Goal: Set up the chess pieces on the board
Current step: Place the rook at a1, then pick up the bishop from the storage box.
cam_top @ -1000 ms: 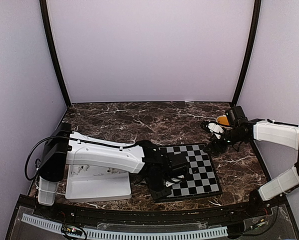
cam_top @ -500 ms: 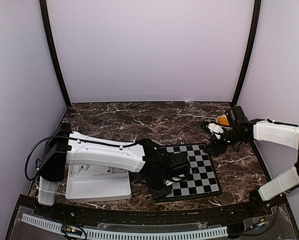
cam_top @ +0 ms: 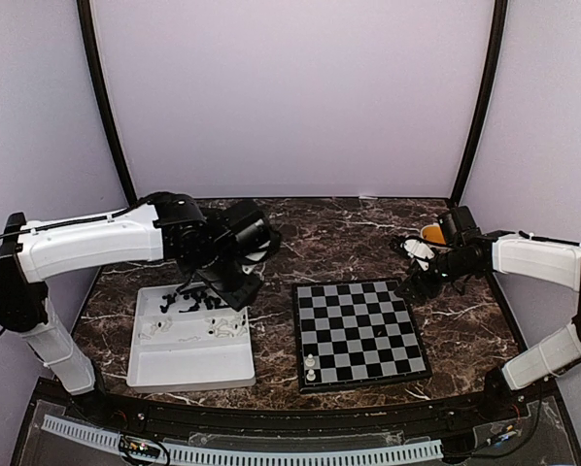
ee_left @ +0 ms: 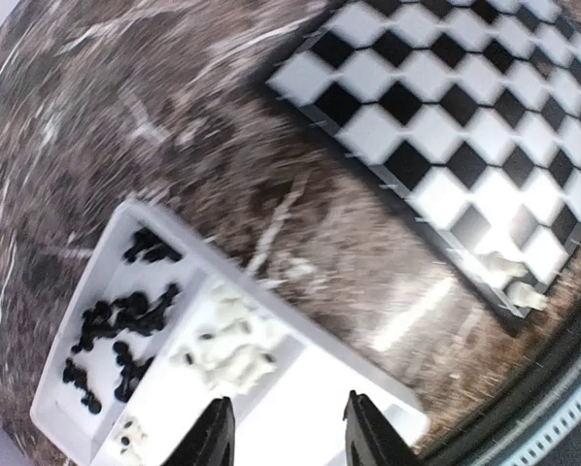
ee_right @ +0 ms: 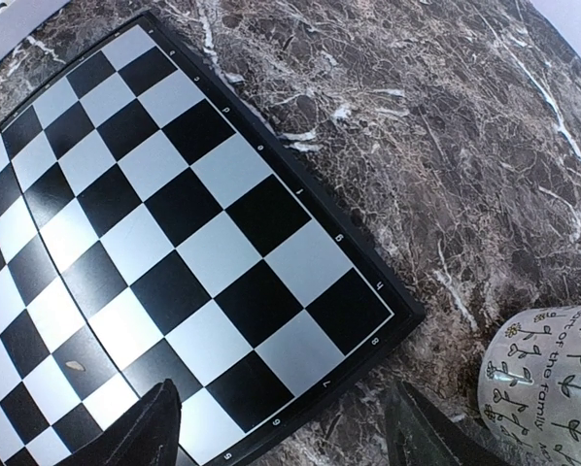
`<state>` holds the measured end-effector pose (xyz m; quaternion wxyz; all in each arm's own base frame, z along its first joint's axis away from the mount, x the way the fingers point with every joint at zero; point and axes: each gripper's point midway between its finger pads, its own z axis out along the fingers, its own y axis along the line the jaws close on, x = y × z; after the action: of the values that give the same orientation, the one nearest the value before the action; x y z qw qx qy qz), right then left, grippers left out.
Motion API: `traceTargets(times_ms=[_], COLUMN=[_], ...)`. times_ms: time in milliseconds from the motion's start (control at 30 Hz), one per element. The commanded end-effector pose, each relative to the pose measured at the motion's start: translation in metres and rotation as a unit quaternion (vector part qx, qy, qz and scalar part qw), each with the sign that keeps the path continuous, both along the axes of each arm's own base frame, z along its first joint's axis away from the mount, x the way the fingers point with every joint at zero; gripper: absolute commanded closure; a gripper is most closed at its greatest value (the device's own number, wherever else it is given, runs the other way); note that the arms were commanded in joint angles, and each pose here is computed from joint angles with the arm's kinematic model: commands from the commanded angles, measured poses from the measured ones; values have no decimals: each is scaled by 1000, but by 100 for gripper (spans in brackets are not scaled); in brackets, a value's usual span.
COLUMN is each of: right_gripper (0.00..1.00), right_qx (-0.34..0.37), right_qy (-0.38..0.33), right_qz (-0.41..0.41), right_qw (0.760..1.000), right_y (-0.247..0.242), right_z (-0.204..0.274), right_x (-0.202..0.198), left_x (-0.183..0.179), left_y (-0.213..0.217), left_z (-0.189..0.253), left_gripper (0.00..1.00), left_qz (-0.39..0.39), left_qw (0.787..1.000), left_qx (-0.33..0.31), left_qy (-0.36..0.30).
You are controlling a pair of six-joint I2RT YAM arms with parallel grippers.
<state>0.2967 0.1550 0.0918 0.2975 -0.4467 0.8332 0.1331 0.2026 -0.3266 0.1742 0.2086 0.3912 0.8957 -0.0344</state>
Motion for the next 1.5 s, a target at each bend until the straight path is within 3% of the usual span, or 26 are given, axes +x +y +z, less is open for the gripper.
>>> traceTargets(times_ms=[0,100,233,467,767,1100,1467], right_gripper=[27,27,27,27,27,27,27], right_qx=[4,2,1,-4,-10,-12,-12], right_qy=[3,5,9,14,10,15,17], right_qz=[3,2,2,2,-2,-3,-2], right_qw=[1000,1000,1000,1000,1000,1000,1000], right_y=[0,0,0,-1,-3,-4,-3], right_z=[-3,-4,-7,-10,-11,-14,-15], right_x=[-1,-1,-1,-1,0,0,-1], left_x=[23,28,27,22,45,29,19], left_y=[78,100,100,100,107,96,103], left_z=[-53,-74,-91,-117,-125,-133,-141], left_gripper=[61,63,67,75,74,71,71], left_qz=[134,166,152,60,80,56,54], left_qw=[987,981,982,988,986,983,980], left_qx=[78,68,49,79,68,31,45], left_qy=[42,71,96,122,133,173,188])
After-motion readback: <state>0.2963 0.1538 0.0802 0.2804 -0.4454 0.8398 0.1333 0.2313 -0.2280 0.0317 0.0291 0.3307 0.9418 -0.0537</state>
